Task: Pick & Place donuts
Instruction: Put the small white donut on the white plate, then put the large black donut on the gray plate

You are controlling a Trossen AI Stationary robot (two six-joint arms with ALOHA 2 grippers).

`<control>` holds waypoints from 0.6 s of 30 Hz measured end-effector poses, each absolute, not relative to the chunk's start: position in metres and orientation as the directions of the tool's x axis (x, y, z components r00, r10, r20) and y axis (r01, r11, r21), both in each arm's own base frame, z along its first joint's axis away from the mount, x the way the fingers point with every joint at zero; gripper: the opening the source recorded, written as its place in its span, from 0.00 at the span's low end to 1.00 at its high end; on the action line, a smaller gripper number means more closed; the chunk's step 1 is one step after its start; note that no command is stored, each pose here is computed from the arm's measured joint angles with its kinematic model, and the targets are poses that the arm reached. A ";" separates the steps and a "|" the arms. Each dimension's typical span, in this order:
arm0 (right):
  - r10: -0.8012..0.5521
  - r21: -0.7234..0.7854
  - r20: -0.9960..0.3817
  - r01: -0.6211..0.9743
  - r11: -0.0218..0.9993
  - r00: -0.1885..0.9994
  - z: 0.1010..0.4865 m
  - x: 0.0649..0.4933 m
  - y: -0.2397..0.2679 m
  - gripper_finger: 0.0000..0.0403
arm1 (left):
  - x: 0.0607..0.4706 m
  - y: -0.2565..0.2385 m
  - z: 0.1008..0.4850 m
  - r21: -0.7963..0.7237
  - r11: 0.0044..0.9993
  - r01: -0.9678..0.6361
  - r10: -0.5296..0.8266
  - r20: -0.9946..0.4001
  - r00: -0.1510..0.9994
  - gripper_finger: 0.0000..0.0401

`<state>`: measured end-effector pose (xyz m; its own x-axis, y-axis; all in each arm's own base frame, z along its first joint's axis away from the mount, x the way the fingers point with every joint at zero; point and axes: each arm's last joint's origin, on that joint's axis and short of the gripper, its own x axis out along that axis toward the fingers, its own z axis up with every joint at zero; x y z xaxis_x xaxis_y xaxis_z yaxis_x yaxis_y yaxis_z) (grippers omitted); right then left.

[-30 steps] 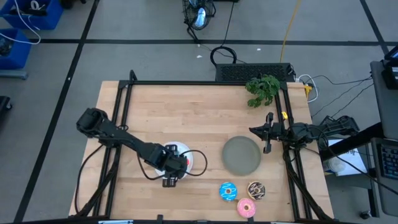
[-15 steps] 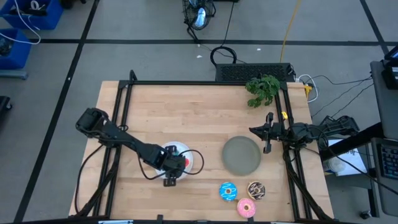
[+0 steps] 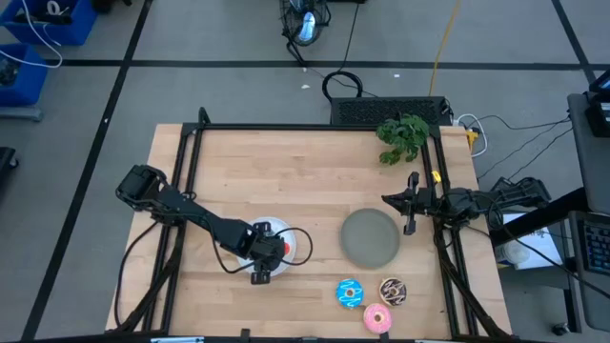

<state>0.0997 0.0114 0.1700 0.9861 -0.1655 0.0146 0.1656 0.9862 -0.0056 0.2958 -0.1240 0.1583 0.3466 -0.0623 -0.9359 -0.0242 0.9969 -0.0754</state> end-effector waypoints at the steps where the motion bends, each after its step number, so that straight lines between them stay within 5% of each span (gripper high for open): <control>1: -0.165 -0.006 0.015 0.165 0.986 0.986 0.170 0.100 0.011 0.00 | 0.296 -0.124 0.158 -0.082 0.996 -0.021 -0.070 -0.936 0.344 0.40; 10: -0.165 -0.006 0.015 0.165 0.986 0.986 0.170 0.100 0.011 0.00 | 0.294 -0.123 0.158 -0.059 0.998 -0.028 -0.047 -0.943 0.330 0.66; 18: -0.165 -0.006 0.015 0.165 0.986 0.986 0.170 0.100 0.011 0.00 | 0.294 -0.123 0.158 -0.060 0.998 -0.028 -0.047 -0.942 0.332 0.75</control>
<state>0.0997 0.0115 0.1701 0.9861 -0.1652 0.0148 0.1653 0.9862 -0.0055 0.2943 -0.1230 0.1578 0.3318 -0.0471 -0.9422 -0.0277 0.9978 -0.0596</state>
